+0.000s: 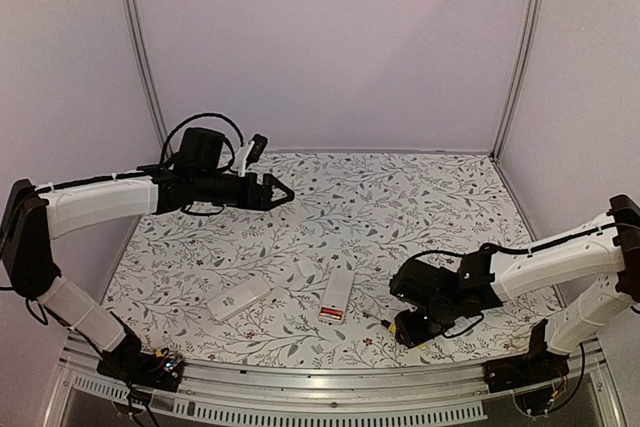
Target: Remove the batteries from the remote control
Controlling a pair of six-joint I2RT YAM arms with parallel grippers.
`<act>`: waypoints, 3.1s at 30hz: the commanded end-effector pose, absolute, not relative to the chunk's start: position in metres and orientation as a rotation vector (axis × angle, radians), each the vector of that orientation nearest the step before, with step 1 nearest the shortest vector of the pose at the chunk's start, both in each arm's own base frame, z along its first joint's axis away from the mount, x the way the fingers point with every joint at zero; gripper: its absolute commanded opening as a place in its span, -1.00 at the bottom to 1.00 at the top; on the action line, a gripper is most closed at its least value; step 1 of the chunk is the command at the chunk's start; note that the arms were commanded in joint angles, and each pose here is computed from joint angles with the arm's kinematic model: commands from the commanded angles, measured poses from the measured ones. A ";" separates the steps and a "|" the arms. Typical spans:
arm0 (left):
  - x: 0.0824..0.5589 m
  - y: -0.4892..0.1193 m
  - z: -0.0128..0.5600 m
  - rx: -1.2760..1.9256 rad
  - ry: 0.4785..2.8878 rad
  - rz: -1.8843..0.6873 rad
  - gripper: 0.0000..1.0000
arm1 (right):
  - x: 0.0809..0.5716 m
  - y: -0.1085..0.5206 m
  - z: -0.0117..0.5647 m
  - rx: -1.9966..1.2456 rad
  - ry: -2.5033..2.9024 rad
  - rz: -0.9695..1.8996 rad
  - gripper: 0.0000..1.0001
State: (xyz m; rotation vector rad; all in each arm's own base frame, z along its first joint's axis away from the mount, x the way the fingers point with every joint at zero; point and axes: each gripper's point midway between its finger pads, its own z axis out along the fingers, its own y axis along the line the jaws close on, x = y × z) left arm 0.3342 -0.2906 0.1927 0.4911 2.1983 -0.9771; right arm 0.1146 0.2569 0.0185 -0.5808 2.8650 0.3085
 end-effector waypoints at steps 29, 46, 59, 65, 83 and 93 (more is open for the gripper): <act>0.267 -0.359 0.181 0.810 2.152 -1.372 0.70 | 0.191 0.353 0.123 -0.789 2.349 0.286 -1.00; 0.244 -0.376 0.171 0.856 2.169 -1.586 -0.21 | 0.203 0.390 0.153 -0.855 2.206 0.364 -1.00; 0.238 -0.378 0.171 0.861 2.167 -1.648 -0.74 | 0.201 0.397 0.153 -0.895 2.177 0.394 -1.00; 0.237 -0.378 0.172 0.865 2.162 -1.666 -0.98 | 0.205 0.397 0.153 -0.884 2.170 0.377 -1.00; 0.271 -0.325 0.270 0.633 1.791 -1.508 -1.00 | 0.216 0.381 0.252 -0.285 1.829 1.130 0.85; 0.250 -0.298 0.314 0.392 1.516 -1.645 -1.00 | 0.201 0.389 0.299 -0.290 1.538 1.582 0.97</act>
